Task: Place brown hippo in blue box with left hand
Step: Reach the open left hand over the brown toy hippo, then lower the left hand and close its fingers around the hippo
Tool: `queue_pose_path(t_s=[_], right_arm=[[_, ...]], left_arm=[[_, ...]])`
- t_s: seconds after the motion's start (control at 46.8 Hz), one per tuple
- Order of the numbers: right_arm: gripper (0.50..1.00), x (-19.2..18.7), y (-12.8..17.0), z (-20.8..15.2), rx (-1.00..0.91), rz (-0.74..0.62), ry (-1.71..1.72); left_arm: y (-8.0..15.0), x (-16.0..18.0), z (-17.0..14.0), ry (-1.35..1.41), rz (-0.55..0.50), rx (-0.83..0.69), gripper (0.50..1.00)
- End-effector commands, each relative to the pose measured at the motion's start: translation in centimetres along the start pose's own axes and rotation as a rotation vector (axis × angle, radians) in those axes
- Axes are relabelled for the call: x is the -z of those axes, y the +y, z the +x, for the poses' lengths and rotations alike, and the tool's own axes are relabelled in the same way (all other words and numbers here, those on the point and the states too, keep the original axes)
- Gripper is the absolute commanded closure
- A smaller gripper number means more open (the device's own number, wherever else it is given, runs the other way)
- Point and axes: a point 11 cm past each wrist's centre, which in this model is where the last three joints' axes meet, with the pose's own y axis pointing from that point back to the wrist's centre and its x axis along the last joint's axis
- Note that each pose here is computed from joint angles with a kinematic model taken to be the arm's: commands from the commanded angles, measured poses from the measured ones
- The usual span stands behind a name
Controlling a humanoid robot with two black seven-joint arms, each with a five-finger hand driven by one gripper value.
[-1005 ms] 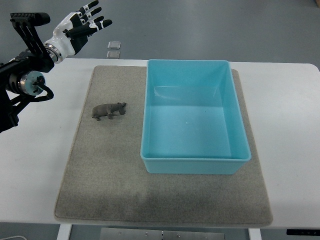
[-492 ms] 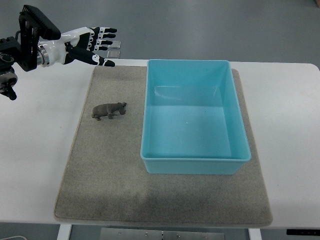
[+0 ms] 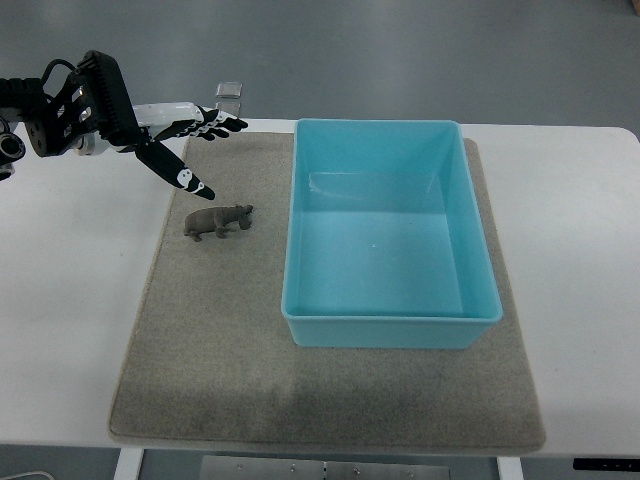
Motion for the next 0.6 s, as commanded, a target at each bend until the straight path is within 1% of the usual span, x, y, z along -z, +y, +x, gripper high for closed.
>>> queue_pose_path(t_s=[0.0,0.171,0.47,0.577], right_arm=[[0.564,0.0,0.0,0.0,0.000,0.000,0.000],[0.564,0.0,0.0,0.0,0.000,0.000,0.001],[0.564,0.0,0.0,0.0,0.000,0.000,0.000],[0.564,0.0,0.0,0.0,0.000,0.000,0.001]], left_arm=[[-0.1,-0.1,-0.6,-0.022,0.002,0.032,0.506],[-0.4,0.2,-1.4,-0.153,0.030,0.073,0.506],[-1.5,2.2,-3.5,-0.138,0.085,0.101,0.516],[-1.4,2.9,-3.1,-0.136,0.107,0.080,0.516]])
